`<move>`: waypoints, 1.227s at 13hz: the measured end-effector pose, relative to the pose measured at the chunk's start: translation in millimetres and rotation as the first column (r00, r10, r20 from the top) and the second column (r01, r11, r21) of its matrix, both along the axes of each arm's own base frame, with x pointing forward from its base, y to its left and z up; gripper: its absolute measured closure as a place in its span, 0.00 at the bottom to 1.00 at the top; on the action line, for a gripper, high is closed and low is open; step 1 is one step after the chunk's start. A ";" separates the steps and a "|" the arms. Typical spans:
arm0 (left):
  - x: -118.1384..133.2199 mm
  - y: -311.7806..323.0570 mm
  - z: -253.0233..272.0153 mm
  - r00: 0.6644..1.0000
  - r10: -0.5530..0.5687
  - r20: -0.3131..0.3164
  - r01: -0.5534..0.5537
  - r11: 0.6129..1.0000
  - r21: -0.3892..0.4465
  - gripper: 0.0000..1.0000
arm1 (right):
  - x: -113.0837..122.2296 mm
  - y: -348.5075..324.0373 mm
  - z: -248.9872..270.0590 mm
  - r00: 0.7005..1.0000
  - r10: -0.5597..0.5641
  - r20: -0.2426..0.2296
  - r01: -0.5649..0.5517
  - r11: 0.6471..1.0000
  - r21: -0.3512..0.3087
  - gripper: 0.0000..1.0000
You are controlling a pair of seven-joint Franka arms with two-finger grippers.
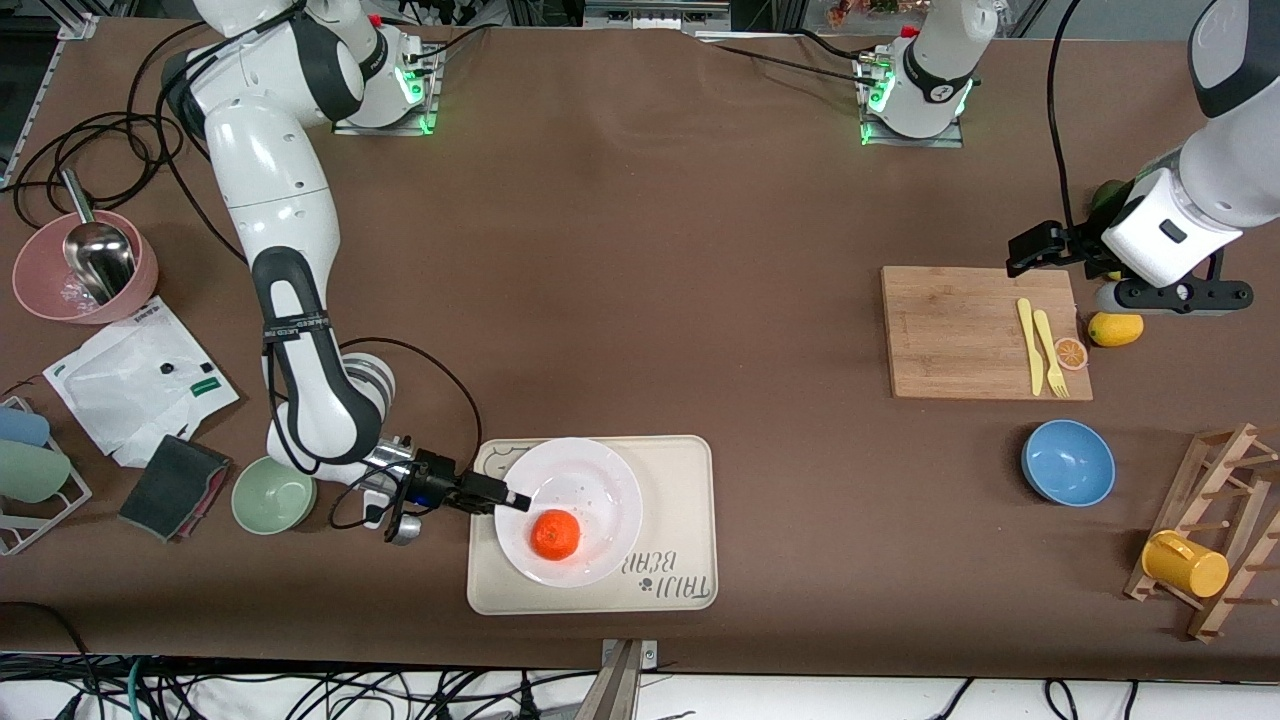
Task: Place orange and plate with both arms
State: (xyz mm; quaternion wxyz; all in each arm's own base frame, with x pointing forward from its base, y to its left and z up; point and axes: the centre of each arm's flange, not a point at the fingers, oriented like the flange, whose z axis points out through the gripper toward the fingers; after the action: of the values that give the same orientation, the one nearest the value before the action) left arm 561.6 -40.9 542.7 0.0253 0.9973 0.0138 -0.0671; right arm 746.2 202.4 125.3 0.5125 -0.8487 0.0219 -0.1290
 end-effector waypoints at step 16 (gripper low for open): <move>72.3 23.3 -72.3 0.983 0.036 0.181 -0.040 0.999 0.020 0.00 | 1.2 0.9 2.9 0.997 0.067 0.030 -0.064 0.994 -0.084 0.00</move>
State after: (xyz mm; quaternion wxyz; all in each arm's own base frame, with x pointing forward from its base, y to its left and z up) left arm 633.9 -17.6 470.5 0.0158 0.9991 0.0311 0.0243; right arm 747.4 203.4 128.2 0.4812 -0.8672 -0.0195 -0.1267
